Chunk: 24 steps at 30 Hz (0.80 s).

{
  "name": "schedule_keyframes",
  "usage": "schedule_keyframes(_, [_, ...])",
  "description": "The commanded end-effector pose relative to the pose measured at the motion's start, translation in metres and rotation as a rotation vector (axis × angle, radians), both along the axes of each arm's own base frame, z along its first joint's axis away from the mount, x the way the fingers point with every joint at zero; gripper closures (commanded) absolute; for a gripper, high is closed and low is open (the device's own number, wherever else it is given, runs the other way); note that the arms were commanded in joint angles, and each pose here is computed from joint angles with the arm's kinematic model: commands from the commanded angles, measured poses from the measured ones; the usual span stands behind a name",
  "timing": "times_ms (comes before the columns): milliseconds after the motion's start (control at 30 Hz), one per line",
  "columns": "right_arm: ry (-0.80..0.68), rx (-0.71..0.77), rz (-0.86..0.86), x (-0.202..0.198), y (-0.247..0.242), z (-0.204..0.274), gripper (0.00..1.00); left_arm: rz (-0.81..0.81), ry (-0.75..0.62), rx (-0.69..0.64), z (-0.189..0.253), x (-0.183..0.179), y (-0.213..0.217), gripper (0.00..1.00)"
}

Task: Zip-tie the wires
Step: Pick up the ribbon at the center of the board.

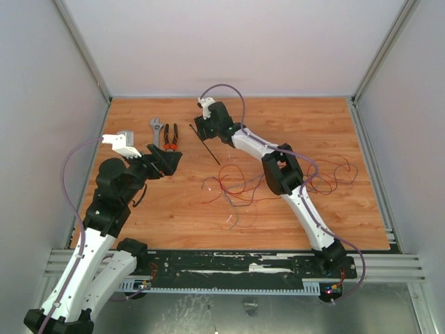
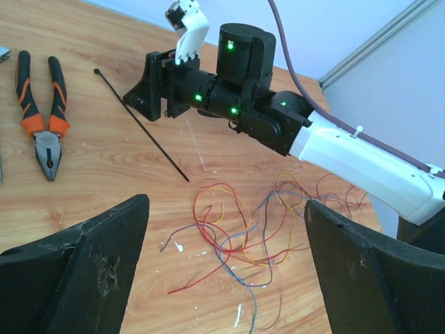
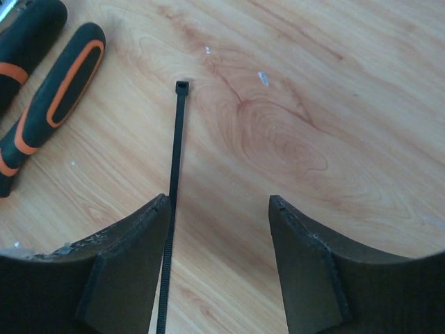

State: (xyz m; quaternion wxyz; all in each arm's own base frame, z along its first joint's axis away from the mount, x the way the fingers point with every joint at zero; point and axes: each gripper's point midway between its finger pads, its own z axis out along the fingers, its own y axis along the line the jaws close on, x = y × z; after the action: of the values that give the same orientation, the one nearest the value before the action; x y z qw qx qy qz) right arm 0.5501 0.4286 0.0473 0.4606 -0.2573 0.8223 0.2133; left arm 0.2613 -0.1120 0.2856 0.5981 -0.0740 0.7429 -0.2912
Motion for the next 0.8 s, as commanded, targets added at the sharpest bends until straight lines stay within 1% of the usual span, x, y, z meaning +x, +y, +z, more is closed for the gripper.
schedule_keyframes(0, [-0.004, 0.023, 0.022, -0.002, 0.015, 0.002, 0.4, 0.014, -0.026, 0.014, 0.008, 0.002, 0.004, 0.02])
schedule_keyframes(333, [0.013, 0.014, 0.051, -0.012, 0.026, -0.01, 0.42, 0.013, -0.017, 0.019, 0.004, 0.002, 0.004, 0.02])
schedule_keyframes(500, [-0.015, -0.075, 0.051, -0.019, 0.026, -0.021, 0.43, 0.013, -0.008, 0.022, 0.001, 0.003, 0.003, 0.02])
schedule_keyframes(567, [-0.017, -0.121, 0.033, -0.02, 0.021, -0.028, 0.48, 0.013, -0.008, 0.023, 0.0, 0.003, 0.003, 0.02])
schedule_keyframes(767, [0.009, -0.184, 0.032, -0.023, 0.009, -0.041, 0.73, 0.013, -0.008, 0.024, 0.0, 0.003, 0.004, 0.02])
